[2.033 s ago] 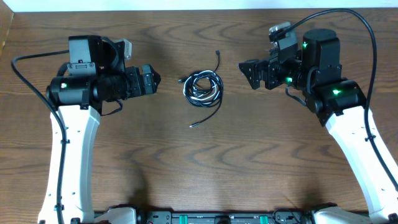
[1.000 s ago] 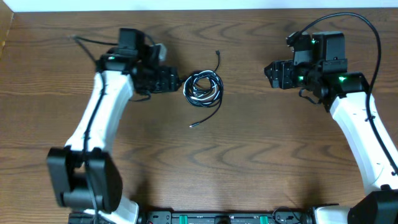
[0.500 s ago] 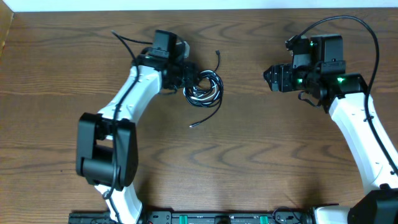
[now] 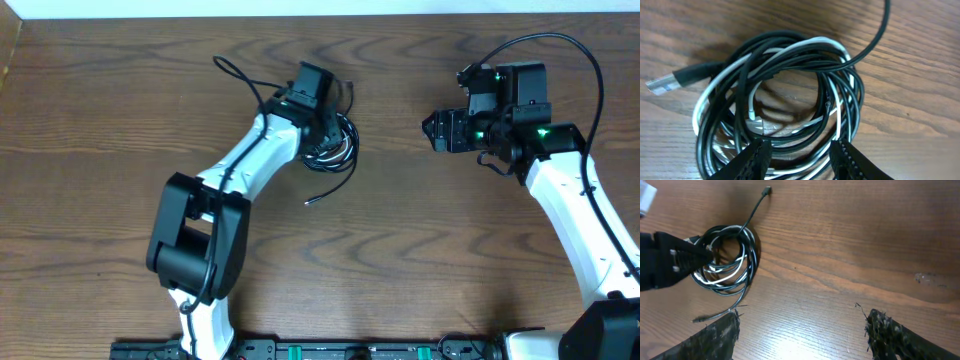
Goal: Untangle cables
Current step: 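Lower the left gripper onto the cable bundle and grasp it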
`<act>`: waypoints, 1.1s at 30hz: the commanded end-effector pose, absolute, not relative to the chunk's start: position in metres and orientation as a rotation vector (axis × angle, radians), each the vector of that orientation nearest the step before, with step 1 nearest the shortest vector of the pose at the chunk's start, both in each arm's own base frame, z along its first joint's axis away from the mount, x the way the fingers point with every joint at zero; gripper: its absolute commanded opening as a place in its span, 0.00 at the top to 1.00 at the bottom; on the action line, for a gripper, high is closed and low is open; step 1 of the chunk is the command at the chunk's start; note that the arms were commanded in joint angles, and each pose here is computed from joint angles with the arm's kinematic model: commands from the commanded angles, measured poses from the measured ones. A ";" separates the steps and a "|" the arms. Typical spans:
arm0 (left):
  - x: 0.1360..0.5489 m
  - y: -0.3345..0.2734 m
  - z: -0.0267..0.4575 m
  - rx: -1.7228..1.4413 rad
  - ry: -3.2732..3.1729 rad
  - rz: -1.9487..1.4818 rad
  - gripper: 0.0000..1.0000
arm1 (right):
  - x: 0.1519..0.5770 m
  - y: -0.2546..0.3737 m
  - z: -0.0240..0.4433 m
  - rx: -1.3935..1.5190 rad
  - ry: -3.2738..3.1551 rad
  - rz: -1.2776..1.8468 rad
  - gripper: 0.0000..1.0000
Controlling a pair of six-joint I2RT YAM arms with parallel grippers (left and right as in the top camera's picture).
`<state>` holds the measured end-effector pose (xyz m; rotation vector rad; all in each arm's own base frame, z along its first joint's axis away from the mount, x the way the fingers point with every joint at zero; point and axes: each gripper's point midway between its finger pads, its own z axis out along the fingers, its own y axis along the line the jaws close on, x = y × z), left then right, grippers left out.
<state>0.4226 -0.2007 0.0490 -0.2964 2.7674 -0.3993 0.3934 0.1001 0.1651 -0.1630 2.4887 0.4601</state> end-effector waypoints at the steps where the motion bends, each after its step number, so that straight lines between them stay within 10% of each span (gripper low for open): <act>1: 0.425 -0.190 0.031 -0.401 2.766 -0.290 0.57 | 0.392 0.100 0.160 -0.154 2.503 0.460 0.21; 15: 0.426 -0.180 0.020 -0.451 2.764 -0.206 0.59 | 0.392 0.100 0.160 -0.154 2.504 0.460 0.20; 19: 0.425 -0.178 0.027 -0.387 2.765 -0.190 0.74 | 0.392 0.100 0.160 -0.154 2.504 0.461 0.19; 33: 0.435 -0.156 0.055 0.030 2.683 0.047 0.44 | 0.395 0.100 0.160 -0.154 2.495 0.456 0.18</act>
